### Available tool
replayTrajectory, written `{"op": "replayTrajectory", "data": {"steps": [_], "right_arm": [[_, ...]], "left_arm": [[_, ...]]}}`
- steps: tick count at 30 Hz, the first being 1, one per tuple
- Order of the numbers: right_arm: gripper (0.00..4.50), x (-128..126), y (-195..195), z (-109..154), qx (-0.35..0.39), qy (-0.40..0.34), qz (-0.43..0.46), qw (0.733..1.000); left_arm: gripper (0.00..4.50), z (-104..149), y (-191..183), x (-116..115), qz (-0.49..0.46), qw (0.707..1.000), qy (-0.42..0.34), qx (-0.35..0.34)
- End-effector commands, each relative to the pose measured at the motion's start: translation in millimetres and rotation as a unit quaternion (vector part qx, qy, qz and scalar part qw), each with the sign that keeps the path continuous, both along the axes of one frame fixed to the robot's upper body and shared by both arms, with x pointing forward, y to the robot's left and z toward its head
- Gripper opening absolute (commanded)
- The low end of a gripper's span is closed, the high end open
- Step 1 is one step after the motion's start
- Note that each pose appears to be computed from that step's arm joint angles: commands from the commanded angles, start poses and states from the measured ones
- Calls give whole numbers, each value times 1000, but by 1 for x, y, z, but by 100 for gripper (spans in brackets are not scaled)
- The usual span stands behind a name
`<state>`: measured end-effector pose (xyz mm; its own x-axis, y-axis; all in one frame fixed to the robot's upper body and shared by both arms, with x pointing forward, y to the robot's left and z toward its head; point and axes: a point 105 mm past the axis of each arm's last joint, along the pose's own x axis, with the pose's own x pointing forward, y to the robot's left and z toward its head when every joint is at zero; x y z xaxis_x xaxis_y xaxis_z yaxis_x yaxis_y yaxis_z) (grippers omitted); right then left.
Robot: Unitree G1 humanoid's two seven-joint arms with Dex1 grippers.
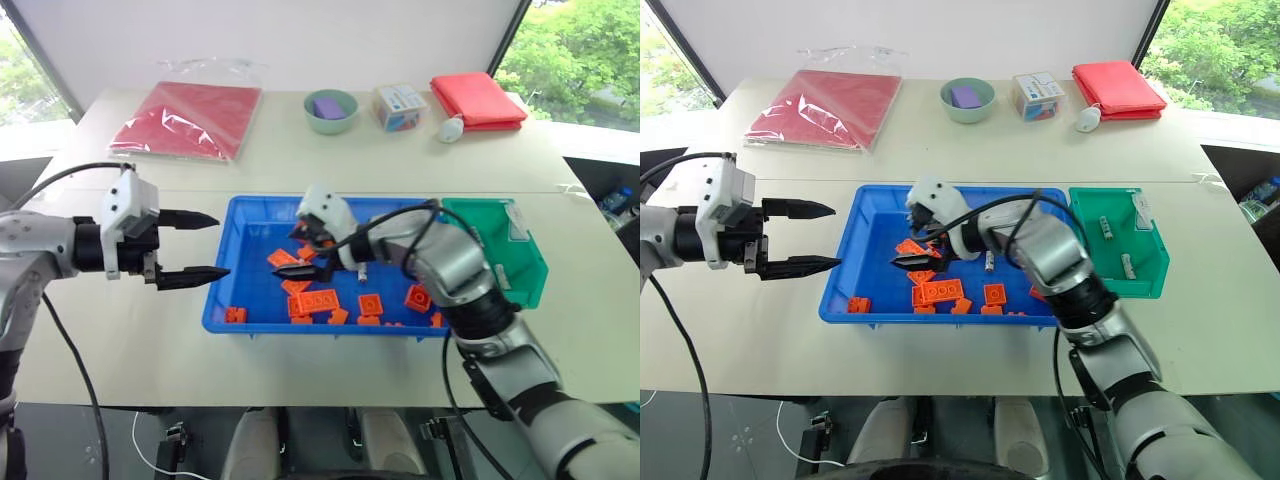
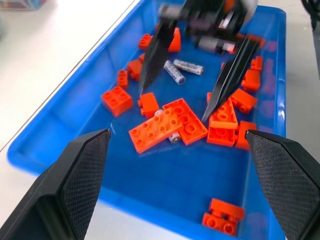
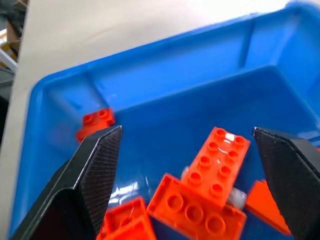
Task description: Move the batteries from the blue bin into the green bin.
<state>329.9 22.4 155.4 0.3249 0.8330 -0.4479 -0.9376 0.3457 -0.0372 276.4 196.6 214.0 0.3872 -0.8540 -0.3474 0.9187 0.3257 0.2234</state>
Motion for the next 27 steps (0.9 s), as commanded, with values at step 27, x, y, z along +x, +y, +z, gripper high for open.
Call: {"op": "replayTrajectory", "data": {"steps": [27], "right_arm": [[429,21,17,-34,-88,-14,-57,994]], "left_arm": [[450,10,-5,3,-11,1000,-18,11]]}}
